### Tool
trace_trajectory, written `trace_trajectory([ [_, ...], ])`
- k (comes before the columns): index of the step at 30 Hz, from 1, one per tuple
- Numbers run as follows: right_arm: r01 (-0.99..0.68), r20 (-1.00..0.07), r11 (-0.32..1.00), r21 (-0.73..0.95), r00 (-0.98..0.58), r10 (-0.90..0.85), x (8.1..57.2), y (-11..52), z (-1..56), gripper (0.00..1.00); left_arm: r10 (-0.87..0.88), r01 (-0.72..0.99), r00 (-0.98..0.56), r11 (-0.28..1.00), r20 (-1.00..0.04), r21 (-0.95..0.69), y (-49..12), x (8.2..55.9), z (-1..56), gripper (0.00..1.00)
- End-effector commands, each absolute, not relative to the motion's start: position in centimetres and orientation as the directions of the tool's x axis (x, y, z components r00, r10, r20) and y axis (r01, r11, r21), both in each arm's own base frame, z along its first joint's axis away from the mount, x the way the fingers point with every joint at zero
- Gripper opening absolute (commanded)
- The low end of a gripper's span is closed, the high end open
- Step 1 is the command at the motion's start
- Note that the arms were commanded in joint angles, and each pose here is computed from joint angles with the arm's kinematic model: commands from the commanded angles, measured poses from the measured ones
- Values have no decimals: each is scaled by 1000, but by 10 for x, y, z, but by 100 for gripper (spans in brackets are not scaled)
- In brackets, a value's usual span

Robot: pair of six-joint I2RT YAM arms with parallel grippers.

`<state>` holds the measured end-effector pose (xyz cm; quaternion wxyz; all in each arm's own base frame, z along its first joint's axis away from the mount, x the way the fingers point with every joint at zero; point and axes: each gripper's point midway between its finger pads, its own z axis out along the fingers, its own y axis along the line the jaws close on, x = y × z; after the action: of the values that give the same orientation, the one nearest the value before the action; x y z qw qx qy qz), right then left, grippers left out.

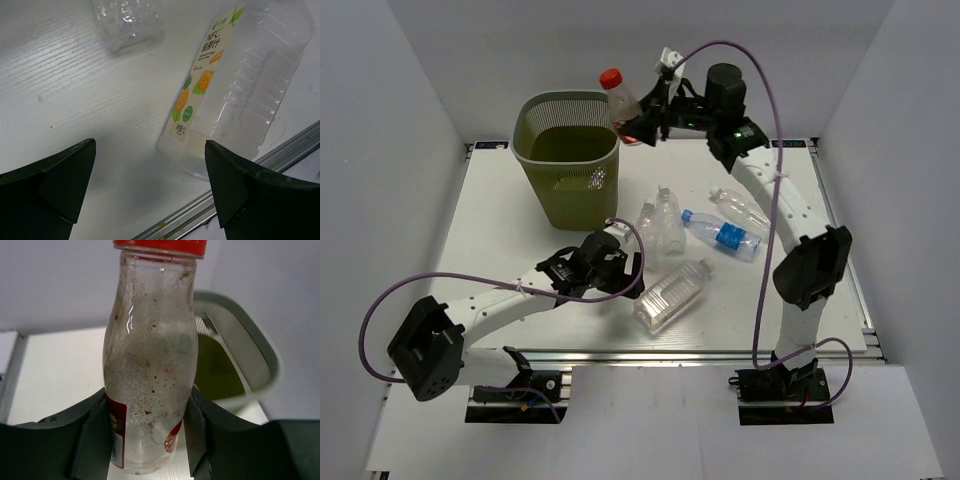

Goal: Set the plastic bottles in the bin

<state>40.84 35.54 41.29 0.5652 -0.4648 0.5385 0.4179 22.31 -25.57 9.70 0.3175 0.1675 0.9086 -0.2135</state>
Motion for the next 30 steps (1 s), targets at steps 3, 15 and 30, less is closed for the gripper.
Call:
trace_trajectory([
  [3, -986, -970, 79, -150, 162, 180, 392, 413, 463, 36, 102, 426, -702, 853, -705, -302, -262, 228, 121, 99],
  [15, -964, -978, 255, -74, 121, 172, 430, 426, 442, 90, 117, 372, -664, 908, -739, -191, -279, 259, 116, 99],
  [30, -638, -972, 769, -44, -149, -179, 417, 188, 356, 43, 181, 283, -588, 959, -789, 9, -317, 349, 107, 99],
])
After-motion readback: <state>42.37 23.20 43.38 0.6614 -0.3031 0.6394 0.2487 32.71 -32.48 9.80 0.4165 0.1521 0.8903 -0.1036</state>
